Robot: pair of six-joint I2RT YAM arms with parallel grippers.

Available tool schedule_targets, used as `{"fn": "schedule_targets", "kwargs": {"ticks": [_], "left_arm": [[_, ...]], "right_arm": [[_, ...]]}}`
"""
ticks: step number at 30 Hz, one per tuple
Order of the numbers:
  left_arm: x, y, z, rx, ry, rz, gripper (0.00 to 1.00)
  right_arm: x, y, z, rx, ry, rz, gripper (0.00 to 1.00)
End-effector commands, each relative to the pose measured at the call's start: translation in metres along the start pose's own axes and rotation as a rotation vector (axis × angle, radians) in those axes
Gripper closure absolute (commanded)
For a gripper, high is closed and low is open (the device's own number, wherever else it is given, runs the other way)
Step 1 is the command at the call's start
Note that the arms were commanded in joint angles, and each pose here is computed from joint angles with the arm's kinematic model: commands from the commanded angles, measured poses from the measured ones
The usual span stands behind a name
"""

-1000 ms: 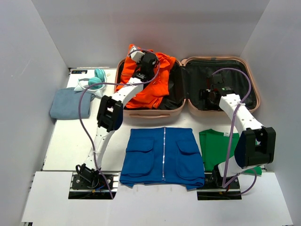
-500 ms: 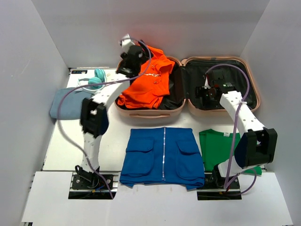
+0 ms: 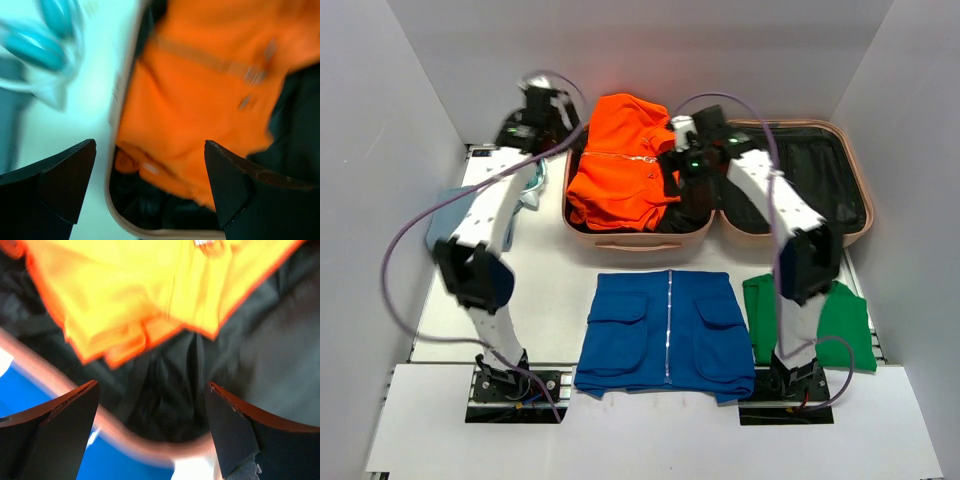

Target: Pack the luggage

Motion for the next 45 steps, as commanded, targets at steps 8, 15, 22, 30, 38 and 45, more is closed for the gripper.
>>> {"fn": "schedule_targets", "kwargs": {"ticks": [8, 15, 22, 30, 38, 45], "left_arm": [[0.112, -0.034, -0.047, 0.161, -0.373, 0.355, 0.00], [0.136, -0.059, -0.038, -0.016, -0.531, 0.446, 0.00], [0.145, -0.069, -0.038, -0.060, -0.530, 0.483, 0.00], [0.155, -0.080, -0.036, -0.051, -0.527, 0.509, 0.00], [0.176, -0.097, -0.033, -0.048, -0.512, 0.571, 0.75], [0.142, -0.057, -0.043, 0.003, -0.382, 0.487, 1.00]], "right_arm": [[0.003, -0.083, 0.010, -0.036, 0.117, 0.036, 0.13], [0.036, -0.120, 0.018, -0.107, 0.268, 0.137, 0.10], [0.049, -0.145, 0.023, -0.191, 0.374, 0.161, 0.10], [0.072, -0.168, 0.015, -0.180, 0.318, 0.218, 0.50], [0.068, -0.155, 0.014, -0.152, 0.290, 0.140, 1.00], [0.054, -0.114, 0.020, -0.154, 0.228, 0.042, 1.00]]}}
Point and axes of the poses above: each gripper's point midway between its finger pads, its own y axis back along the fingers, its own z axis along the line the jaws close on, x = y × z, the point moved 3 cm from there along y, back along the fingers, and after that the axes turned 10 degrees about -y, right-handed, at the moved point
